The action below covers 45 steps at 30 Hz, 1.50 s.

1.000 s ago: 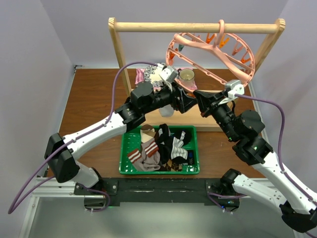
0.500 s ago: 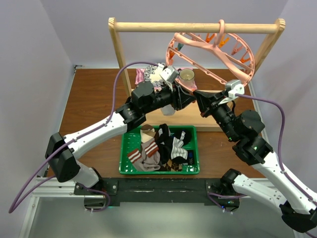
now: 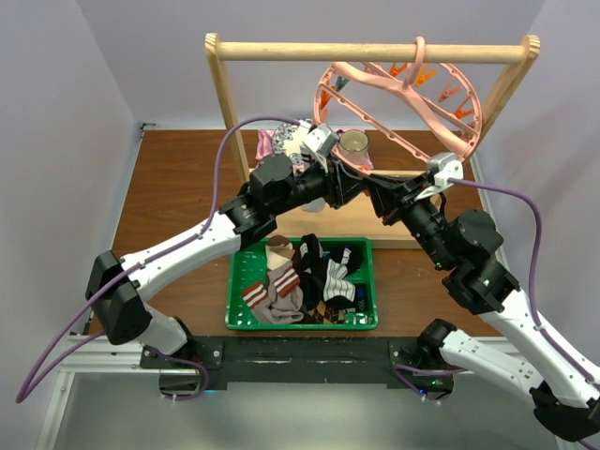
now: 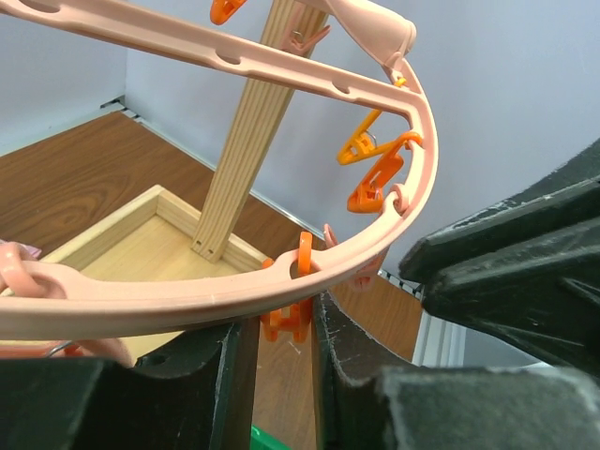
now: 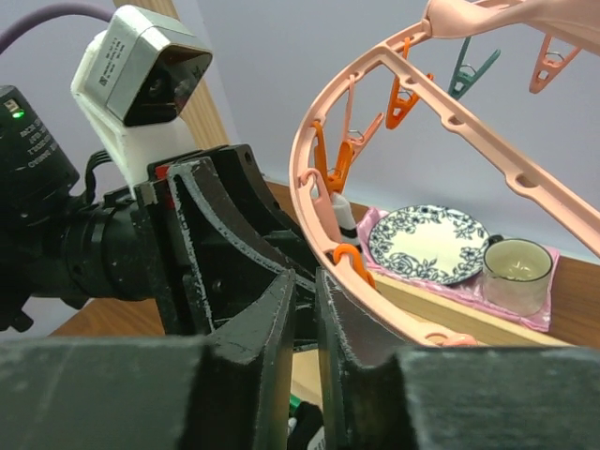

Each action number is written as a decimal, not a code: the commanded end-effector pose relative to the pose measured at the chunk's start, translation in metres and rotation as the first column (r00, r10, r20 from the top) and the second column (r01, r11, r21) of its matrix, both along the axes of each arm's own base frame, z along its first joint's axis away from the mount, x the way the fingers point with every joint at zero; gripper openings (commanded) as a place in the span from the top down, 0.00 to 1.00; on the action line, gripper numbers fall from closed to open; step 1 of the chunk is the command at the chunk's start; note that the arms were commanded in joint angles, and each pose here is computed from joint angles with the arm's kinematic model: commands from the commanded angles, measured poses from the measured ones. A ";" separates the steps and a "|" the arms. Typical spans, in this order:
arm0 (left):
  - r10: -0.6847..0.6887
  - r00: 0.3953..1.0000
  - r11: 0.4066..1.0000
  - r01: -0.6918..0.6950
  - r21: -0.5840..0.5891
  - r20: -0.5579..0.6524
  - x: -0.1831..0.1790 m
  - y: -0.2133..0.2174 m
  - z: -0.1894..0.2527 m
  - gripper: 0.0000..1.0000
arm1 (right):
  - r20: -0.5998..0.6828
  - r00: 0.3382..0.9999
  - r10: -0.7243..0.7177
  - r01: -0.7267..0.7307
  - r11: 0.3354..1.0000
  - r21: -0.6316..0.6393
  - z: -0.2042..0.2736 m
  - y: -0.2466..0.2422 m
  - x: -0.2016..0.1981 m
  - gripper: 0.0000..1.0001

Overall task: Clip the socks to the hanger
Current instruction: Open the clamp at the hanger, then pick up the sock from the bin.

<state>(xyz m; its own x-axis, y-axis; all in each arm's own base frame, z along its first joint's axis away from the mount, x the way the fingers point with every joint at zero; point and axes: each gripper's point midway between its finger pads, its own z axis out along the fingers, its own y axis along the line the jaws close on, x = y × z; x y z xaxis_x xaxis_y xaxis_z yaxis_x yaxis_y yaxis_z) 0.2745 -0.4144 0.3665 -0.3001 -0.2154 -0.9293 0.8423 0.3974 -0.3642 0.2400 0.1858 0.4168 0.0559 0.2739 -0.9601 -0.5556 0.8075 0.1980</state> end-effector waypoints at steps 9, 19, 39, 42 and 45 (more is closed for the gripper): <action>0.108 0.990 0.994 -0.106 -0.025 0.087 0.009 0.018 0.042 1.00 | -0.004 0.998 0.067 -0.067 0.997 -0.036 0.015 0.002 -0.015 0.67; 0.296 0.937 0.940 -0.321 0.119 0.187 0.018 0.040 0.038 1.00 | -0.131 0.991 0.019 -0.041 0.984 -0.172 -0.038 -0.014 -0.022 0.60; 0.210 0.949 0.946 -0.258 0.196 0.237 0.003 0.045 0.018 1.00 | -0.683 0.727 -0.073 0.022 0.996 -0.083 -0.271 0.012 -0.056 0.50; 0.198 0.950 0.946 -0.250 0.207 0.240 0.002 0.044 0.013 1.00 | -0.688 0.711 -0.146 0.121 0.989 -0.084 -0.283 0.006 -0.044 0.48; 0.178 0.955 0.949 -0.230 0.215 0.236 -0.001 0.042 0.008 1.00 | -0.715 0.681 -0.158 0.159 0.985 -0.067 -0.292 0.016 -0.037 0.45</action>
